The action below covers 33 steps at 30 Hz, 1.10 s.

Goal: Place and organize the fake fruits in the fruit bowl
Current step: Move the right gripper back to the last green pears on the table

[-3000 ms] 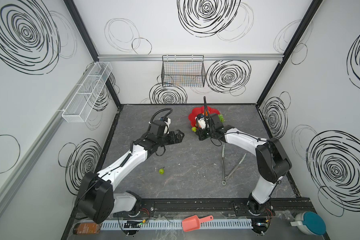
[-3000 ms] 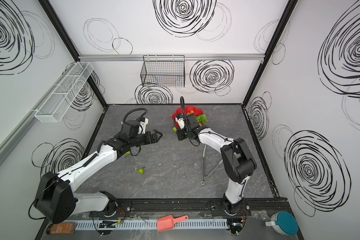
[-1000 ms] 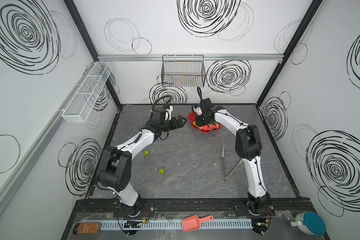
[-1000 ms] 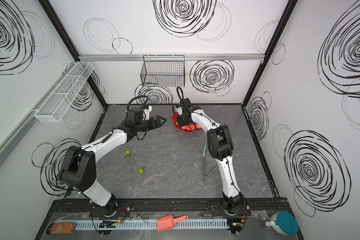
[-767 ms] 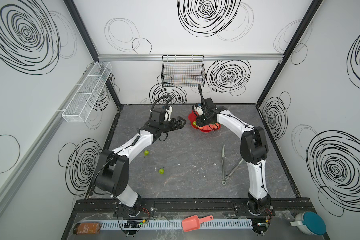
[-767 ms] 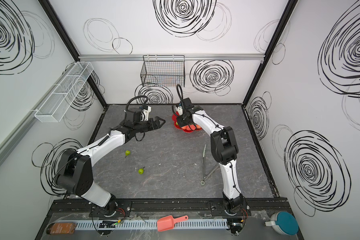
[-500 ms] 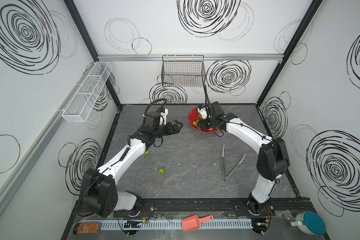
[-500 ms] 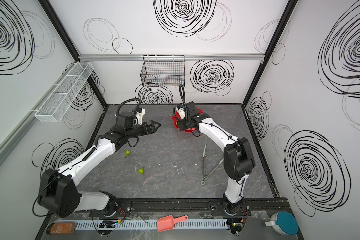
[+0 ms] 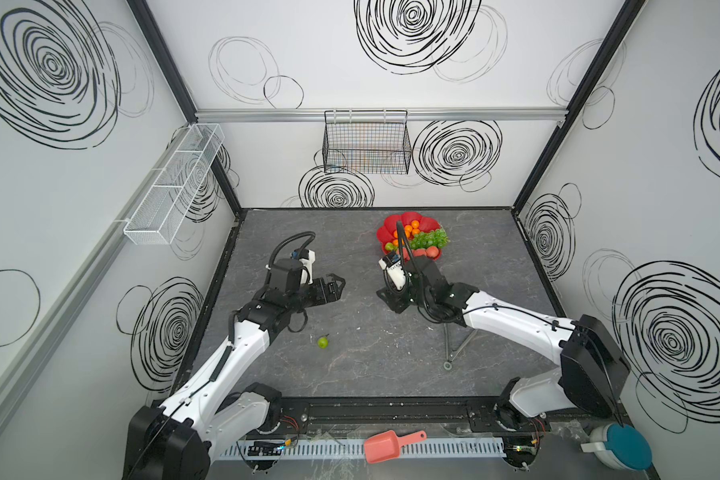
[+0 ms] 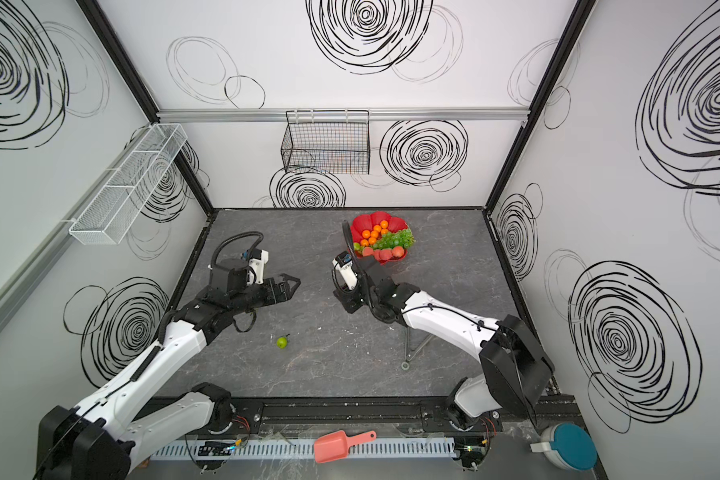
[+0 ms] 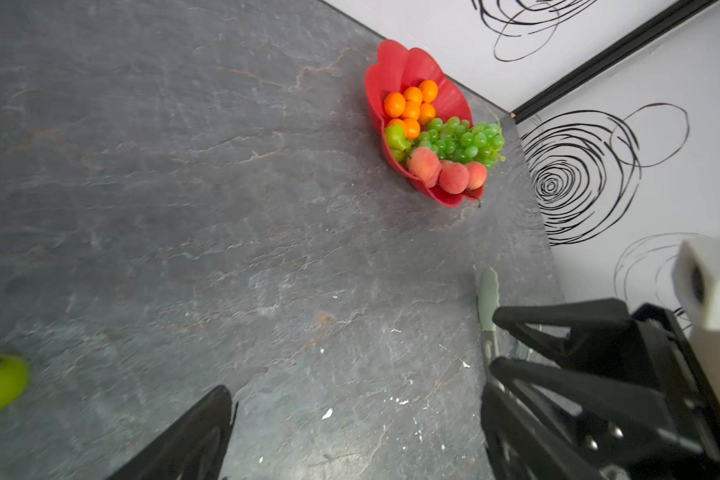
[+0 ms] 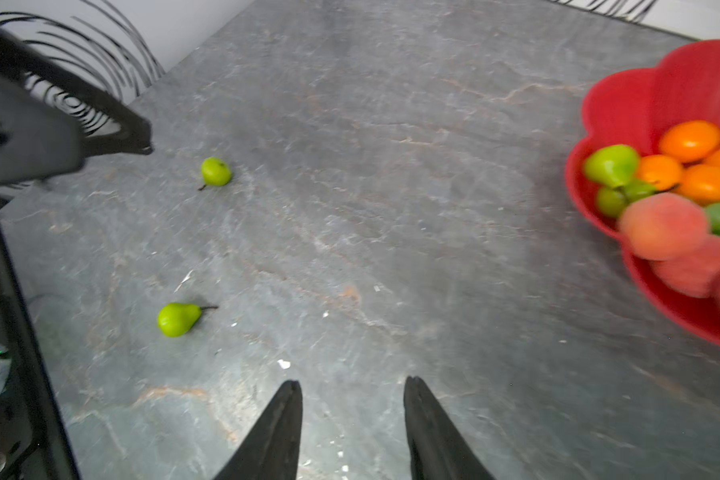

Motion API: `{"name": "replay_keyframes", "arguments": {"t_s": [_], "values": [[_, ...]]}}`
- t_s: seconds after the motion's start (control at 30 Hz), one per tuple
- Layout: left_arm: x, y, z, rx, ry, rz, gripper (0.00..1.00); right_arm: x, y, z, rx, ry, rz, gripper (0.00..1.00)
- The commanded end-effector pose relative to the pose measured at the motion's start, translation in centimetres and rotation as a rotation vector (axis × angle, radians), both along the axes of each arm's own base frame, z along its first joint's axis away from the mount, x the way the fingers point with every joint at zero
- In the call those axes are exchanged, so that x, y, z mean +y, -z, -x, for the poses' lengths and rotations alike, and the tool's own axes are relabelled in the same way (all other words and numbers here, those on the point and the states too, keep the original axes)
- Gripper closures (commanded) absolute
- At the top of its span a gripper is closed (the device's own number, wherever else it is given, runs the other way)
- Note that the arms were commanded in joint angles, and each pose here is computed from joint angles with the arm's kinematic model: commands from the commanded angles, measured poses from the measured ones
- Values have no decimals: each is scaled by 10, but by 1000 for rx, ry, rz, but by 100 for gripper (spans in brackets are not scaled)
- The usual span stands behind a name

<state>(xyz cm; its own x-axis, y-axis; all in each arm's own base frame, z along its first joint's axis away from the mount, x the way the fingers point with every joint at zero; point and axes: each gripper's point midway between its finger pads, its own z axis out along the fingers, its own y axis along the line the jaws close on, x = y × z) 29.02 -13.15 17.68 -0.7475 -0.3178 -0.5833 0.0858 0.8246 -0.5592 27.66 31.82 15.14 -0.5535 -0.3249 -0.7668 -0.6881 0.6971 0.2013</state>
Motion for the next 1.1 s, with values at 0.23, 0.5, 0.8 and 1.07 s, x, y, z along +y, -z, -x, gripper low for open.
{"name": "replay_keyframes", "arguments": {"t_s": [0.23, 0.5, 0.8, 1.07], "values": [[50, 23, 30, 82, -219, -15, 4, 70, 13, 38, -3, -55, -92, 55], [75, 22, 37, 90, -316, 57, 4, 125, 50, 60, 41, -139, -6, 55], [87, 18, 34, 93, -338, 60, 4, 127, 94, 64, 27, -271, 139, 54], [97, 22, 35, 125, -416, 94, 4, 130, 111, 67, 40, -293, 175, 53]]}}
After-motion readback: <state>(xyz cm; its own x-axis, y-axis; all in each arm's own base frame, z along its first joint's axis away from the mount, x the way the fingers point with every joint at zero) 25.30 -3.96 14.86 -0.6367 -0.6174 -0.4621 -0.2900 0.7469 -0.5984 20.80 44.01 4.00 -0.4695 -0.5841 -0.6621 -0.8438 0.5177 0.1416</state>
